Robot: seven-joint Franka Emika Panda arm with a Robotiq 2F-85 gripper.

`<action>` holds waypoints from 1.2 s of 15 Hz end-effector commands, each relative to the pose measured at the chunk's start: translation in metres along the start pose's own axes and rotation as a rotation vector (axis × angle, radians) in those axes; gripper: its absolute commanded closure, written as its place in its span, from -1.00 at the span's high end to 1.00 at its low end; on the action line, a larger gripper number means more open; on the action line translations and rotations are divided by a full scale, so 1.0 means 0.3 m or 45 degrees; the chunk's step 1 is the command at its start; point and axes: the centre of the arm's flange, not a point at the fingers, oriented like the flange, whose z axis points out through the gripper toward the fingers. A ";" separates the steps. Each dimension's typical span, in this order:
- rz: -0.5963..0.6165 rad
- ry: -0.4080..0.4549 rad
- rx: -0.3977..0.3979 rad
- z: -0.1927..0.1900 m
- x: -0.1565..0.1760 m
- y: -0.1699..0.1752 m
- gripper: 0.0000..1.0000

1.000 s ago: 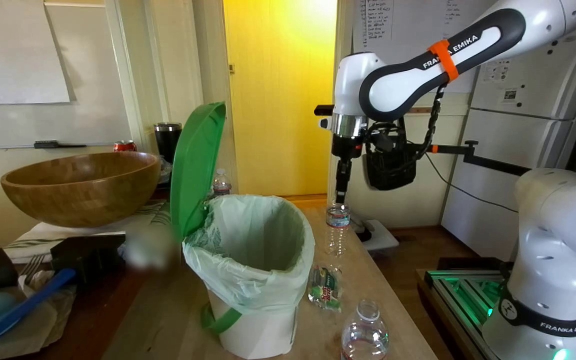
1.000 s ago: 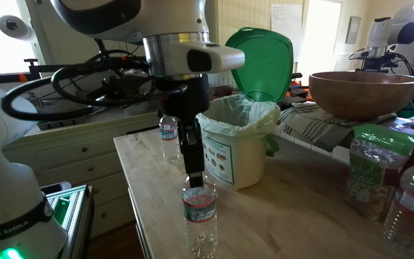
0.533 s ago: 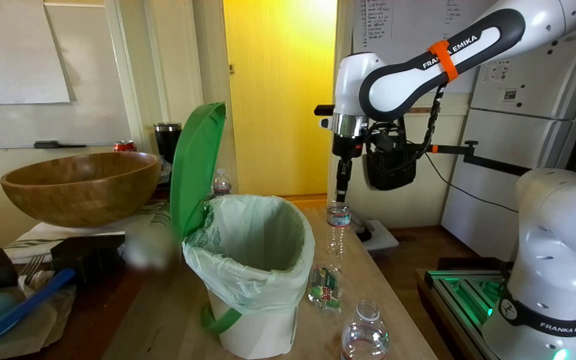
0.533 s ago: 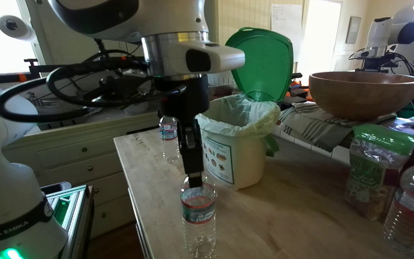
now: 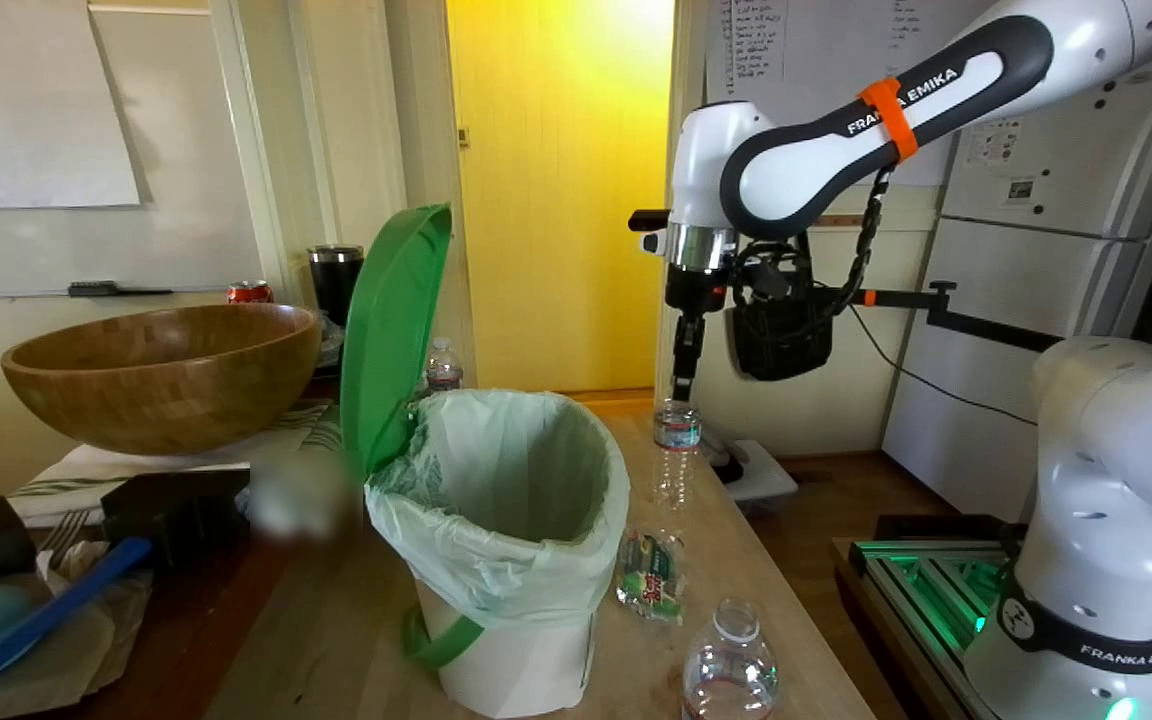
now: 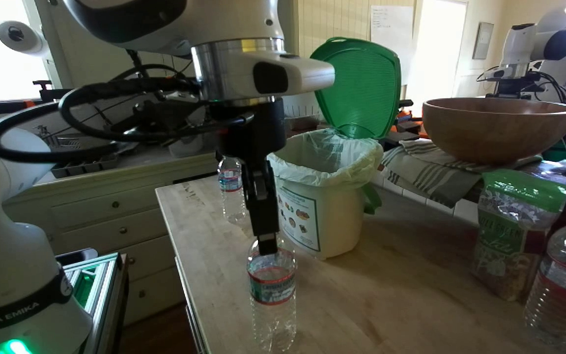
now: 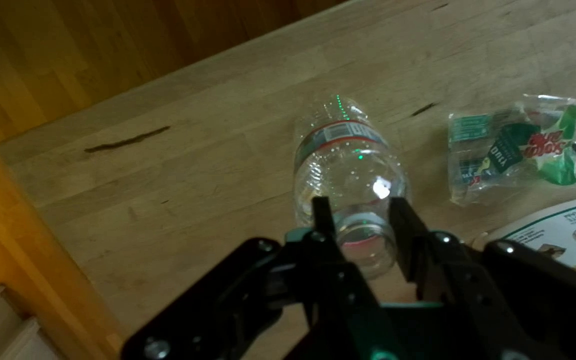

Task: Pick up the water bottle on the right and put it in the bin then close the bin.

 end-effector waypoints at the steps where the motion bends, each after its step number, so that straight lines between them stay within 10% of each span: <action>1: -0.031 0.053 -0.026 -0.074 -0.030 -0.009 -0.84; 18: -0.389 0.484 -0.118 -0.549 0.007 -0.397 -0.84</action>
